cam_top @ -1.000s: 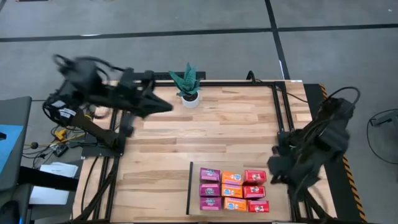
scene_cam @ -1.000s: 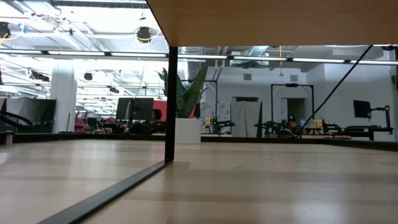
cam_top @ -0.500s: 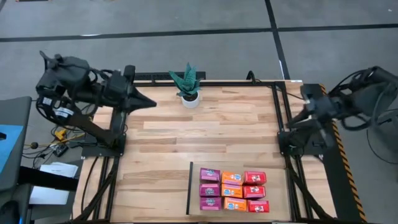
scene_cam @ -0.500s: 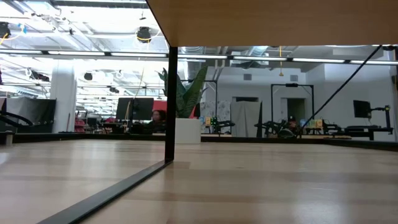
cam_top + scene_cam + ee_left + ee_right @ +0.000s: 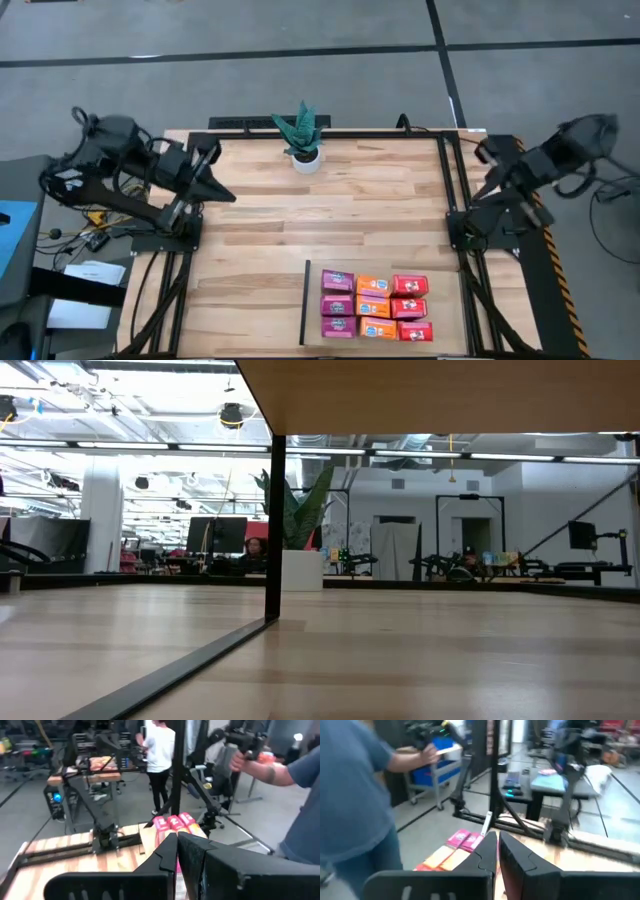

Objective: Stack cereal on shelf
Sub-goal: Return to Home Position

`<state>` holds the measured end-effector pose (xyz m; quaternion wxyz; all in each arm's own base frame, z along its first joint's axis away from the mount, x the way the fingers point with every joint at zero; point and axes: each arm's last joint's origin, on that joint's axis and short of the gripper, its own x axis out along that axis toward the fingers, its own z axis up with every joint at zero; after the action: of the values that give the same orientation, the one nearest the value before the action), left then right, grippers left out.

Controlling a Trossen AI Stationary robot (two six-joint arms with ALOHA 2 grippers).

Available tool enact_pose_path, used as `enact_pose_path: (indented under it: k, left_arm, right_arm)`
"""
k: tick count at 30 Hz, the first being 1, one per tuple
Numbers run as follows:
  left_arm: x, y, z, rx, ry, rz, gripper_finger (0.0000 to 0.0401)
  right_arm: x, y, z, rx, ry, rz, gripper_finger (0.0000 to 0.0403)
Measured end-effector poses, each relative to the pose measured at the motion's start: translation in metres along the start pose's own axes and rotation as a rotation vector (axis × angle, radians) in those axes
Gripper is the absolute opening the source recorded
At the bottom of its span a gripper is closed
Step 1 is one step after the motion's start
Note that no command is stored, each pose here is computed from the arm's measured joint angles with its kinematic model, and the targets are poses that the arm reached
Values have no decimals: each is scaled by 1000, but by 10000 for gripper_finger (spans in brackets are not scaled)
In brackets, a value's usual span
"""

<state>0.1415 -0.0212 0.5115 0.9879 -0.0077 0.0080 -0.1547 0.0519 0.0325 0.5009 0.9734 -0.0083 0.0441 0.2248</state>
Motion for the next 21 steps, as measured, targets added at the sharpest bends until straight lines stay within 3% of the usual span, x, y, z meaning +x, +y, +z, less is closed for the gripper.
enact_pose_path:
  k: [6,11,16,21]
  left_arm:
    - [-26,-1,-73,-113,-76,94,0]
    - [-41,-2,-127,-198,-159,129,0]
    - [-52,-6,-163,-185,-265,34,0]
    - [-65,-8,-189,-212,-302,40,0]
  right_arm:
    - [18,-1,-54,66,-98,-15,45]
    - [14,-3,-92,149,-232,-18,43]
    - [14,-5,-136,233,-256,-23,45]
    - [10,-8,-169,284,-360,-52,44]
